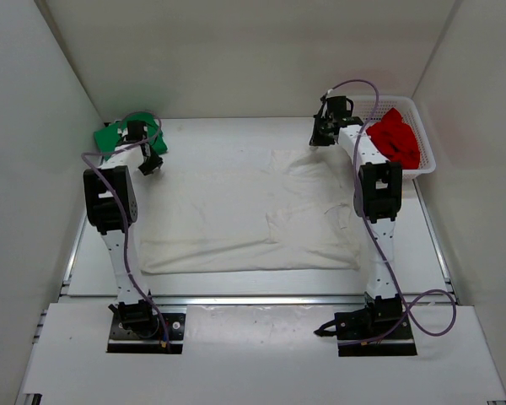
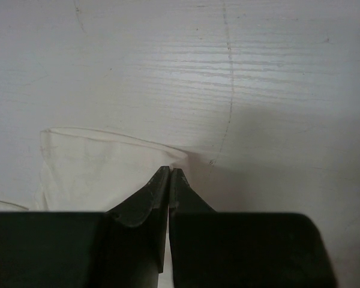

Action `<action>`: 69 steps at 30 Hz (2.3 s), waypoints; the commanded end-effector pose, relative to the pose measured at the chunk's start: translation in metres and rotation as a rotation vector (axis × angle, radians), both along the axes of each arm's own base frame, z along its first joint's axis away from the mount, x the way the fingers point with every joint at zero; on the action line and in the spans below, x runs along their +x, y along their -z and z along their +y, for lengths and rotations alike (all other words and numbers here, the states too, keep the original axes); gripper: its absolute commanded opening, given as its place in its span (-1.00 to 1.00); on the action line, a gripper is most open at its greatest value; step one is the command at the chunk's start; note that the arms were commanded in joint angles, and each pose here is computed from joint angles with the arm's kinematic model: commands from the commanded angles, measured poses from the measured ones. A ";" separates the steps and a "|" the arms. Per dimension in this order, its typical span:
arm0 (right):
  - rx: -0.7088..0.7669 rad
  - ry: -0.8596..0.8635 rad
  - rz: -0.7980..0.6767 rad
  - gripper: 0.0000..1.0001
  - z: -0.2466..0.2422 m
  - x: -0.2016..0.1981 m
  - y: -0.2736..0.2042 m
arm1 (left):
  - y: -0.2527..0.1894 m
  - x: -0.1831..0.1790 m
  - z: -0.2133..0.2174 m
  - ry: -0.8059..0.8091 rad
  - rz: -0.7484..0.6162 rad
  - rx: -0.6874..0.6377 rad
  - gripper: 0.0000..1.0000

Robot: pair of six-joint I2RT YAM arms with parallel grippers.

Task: Fold and stack the t-shirts
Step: Grap the side of the flattened tshirt furthest away from the robot with both arms, then fold the other side of the tshirt into a rectangle

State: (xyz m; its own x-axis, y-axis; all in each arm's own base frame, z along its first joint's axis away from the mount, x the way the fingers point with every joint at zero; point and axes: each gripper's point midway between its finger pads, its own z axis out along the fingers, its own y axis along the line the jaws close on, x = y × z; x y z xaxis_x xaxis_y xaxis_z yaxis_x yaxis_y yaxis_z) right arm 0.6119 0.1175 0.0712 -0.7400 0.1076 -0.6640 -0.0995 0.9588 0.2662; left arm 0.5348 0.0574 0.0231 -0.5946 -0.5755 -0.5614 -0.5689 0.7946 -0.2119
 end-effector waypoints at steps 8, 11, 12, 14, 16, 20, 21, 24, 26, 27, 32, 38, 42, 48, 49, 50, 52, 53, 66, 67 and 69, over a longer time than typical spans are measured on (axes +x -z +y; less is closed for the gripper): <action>0.021 -0.024 -0.140 -1.00 0.008 0.007 -0.067 | -0.001 0.000 -0.008 0.069 0.070 0.018 -0.70; 0.024 -0.025 -0.136 -1.00 0.006 0.006 -0.067 | -0.004 -0.004 -0.003 0.062 0.058 0.039 -1.00; 0.028 -0.028 -0.132 -1.00 0.005 0.005 -0.067 | -0.008 -0.004 -0.001 0.052 0.051 0.034 -1.00; 0.035 -0.033 -0.127 -1.00 0.008 0.003 -0.066 | -0.011 -0.005 0.001 0.048 0.043 0.036 -1.00; 0.036 -0.038 -0.142 -1.00 0.007 0.004 -0.072 | -0.018 -0.004 0.005 0.029 0.035 0.051 -0.69; 0.039 -0.051 -0.121 -1.00 0.011 0.001 -0.065 | -0.029 -0.002 0.012 0.007 0.000 0.085 0.10; 0.042 -0.052 -0.126 -1.00 0.013 0.003 -0.066 | -0.033 -0.004 0.015 0.000 -0.016 0.083 0.24; 0.028 -0.069 -0.111 -0.99 0.020 -0.002 -0.060 | -0.034 -0.001 0.008 0.008 -0.034 0.073 0.34; 0.023 -0.069 -0.107 -1.00 0.019 -0.003 -0.058 | -0.030 -0.003 0.009 0.019 -0.002 0.095 0.08; 0.019 -0.065 -0.107 -0.99 0.019 -0.003 -0.057 | -0.028 -0.002 0.008 0.032 0.010 0.097 0.03; 0.050 -0.065 -0.119 -0.99 0.021 -0.002 -0.065 | -0.006 -0.016 0.010 0.047 0.098 0.116 -0.07; 0.062 -0.068 -0.141 -1.00 0.019 0.000 -0.075 | -0.010 -0.018 0.005 0.048 0.089 0.123 -0.20; 0.046 -0.083 -0.135 -1.00 0.024 -0.003 -0.072 | -0.007 -0.014 -0.001 0.060 0.094 0.113 -0.36; 0.055 -0.117 -0.151 -1.00 0.035 -0.008 -0.084 | -0.015 -0.006 -0.005 0.067 0.058 0.107 -0.93; 0.054 -0.110 -0.146 -0.99 0.034 -0.009 -0.084 | -0.016 -0.007 -0.002 0.051 0.060 0.125 -1.00; 0.058 -0.119 -0.123 -0.99 0.036 -0.013 -0.078 | -0.021 -0.006 -0.001 0.044 0.049 0.131 -1.00; 0.089 -0.119 -0.103 -1.00 0.034 -0.018 -0.084 | -0.028 -0.005 -0.004 0.053 0.029 0.124 -1.00; 0.102 -0.122 -0.078 -1.00 0.035 -0.023 -0.081 | -0.028 -0.007 -0.006 0.056 0.029 0.120 -1.00; 0.227 -0.118 -0.156 -1.00 0.045 -0.121 -0.131 | -0.101 -0.021 -0.019 0.079 -0.150 0.071 -1.00; 0.220 -0.116 -0.165 -1.00 0.045 -0.126 -0.131 | -0.104 -0.025 -0.018 0.074 -0.156 0.068 -1.00; 0.231 -0.099 -0.152 -0.99 0.041 -0.137 -0.125 | -0.105 -0.032 -0.017 0.073 -0.160 0.060 -1.00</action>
State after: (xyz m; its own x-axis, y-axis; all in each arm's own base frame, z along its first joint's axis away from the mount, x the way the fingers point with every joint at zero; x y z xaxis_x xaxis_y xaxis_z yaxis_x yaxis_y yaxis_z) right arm 0.4781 0.1561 0.1793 -0.7005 0.1614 -0.6951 -0.2341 0.8682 0.4376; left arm 0.5058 0.0430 0.0959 -0.5850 -0.4867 -0.6487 -0.4956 0.8477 -0.1891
